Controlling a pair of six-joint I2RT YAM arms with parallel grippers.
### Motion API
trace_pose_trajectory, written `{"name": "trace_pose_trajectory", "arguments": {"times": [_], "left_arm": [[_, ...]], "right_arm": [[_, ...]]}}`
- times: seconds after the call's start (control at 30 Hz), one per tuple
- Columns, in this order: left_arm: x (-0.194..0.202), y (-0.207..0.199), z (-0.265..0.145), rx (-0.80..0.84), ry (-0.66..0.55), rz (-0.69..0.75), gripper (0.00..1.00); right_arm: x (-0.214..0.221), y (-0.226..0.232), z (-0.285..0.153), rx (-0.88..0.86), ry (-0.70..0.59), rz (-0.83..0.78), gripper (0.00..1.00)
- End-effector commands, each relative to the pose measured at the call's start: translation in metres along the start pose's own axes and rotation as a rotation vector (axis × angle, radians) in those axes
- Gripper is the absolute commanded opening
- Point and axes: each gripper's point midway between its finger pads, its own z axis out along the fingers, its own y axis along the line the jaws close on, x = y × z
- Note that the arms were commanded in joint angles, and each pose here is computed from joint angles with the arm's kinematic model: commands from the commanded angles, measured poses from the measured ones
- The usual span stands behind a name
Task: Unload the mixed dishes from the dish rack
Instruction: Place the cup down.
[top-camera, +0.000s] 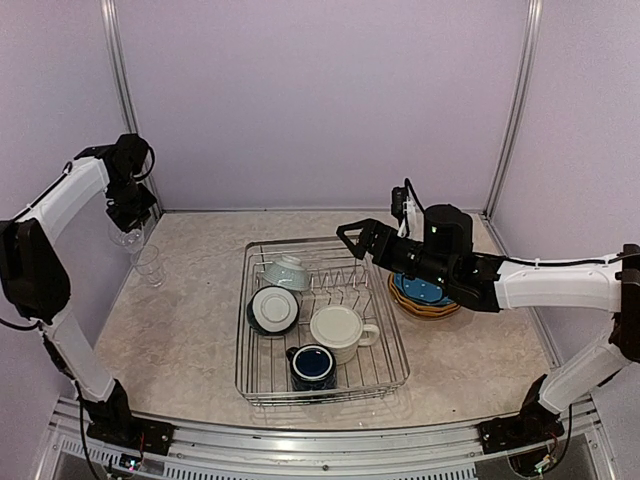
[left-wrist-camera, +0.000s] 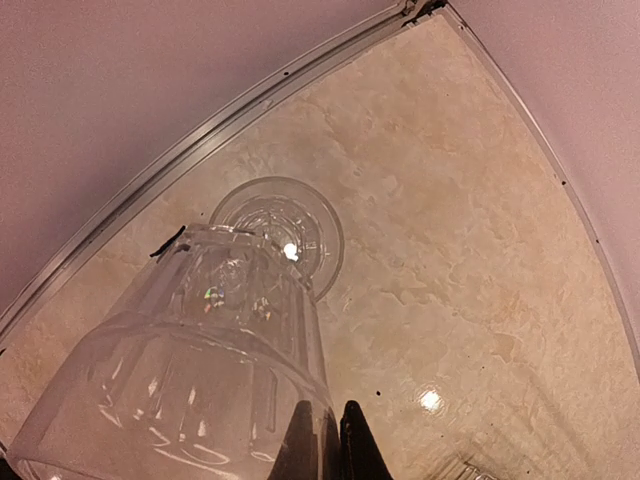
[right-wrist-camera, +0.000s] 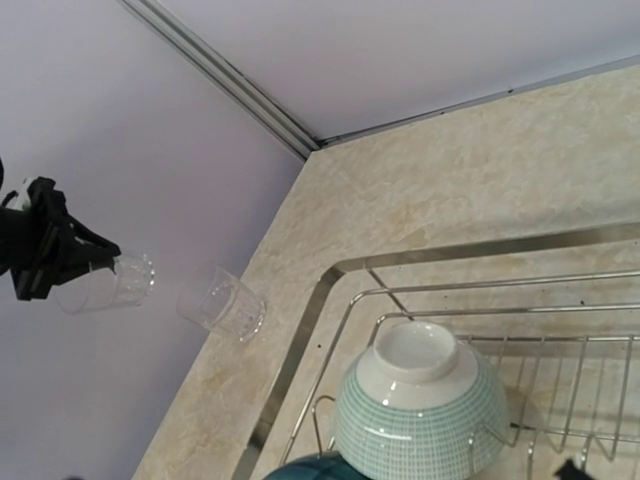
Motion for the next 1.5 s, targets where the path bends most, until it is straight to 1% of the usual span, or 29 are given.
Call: {"name": "trace_pose_trajectory", "arguments": {"times": [0.0,0.07,0.23,0.4,0.7,0.93,1.07,1.2,1.3,1.47], "left_arm": [[-0.006,-0.012,0.007,0.061,0.022,0.049,0.0],[-0.005,-0.011,0.015,0.054,0.038,0.047,0.0],[-0.019,-0.004,0.032,0.075,0.052,0.01,0.0],[-0.016,-0.004,0.047,0.055,0.078,0.026,0.0],[-0.008,-0.004,0.058,0.045,0.11,0.024,0.0],[0.003,-0.011,0.068,0.067,0.169,0.034,0.0],[0.003,-0.007,0.072,0.044,0.169,0.03,0.01],[0.003,-0.008,0.073,0.047,0.176,0.043,0.14],[0.001,-0.005,0.074,0.029,0.168,0.054,0.28],[-0.002,-0.007,0.066,0.032,0.136,0.086,0.4]], "right_arm": [[-0.002,-0.005,-0.001,0.013,-0.012,0.006,1.0],[-0.002,-0.004,-0.001,0.01,-0.012,0.006,1.0],[-0.002,-0.005,-0.002,0.011,-0.015,0.003,1.0],[0.001,-0.008,-0.002,0.011,-0.01,0.008,1.0],[0.0,-0.007,-0.007,0.013,-0.019,0.002,1.0],[0.0,-0.008,-0.008,0.015,-0.02,0.003,1.0],[-0.001,-0.006,-0.008,0.007,-0.019,0.003,1.0],[-0.003,-0.005,-0.009,0.008,-0.02,-0.004,1.0],[-0.003,-0.006,-0.011,0.015,-0.019,-0.011,1.0],[-0.005,-0.004,-0.015,0.027,-0.009,-0.031,1.0]]}}
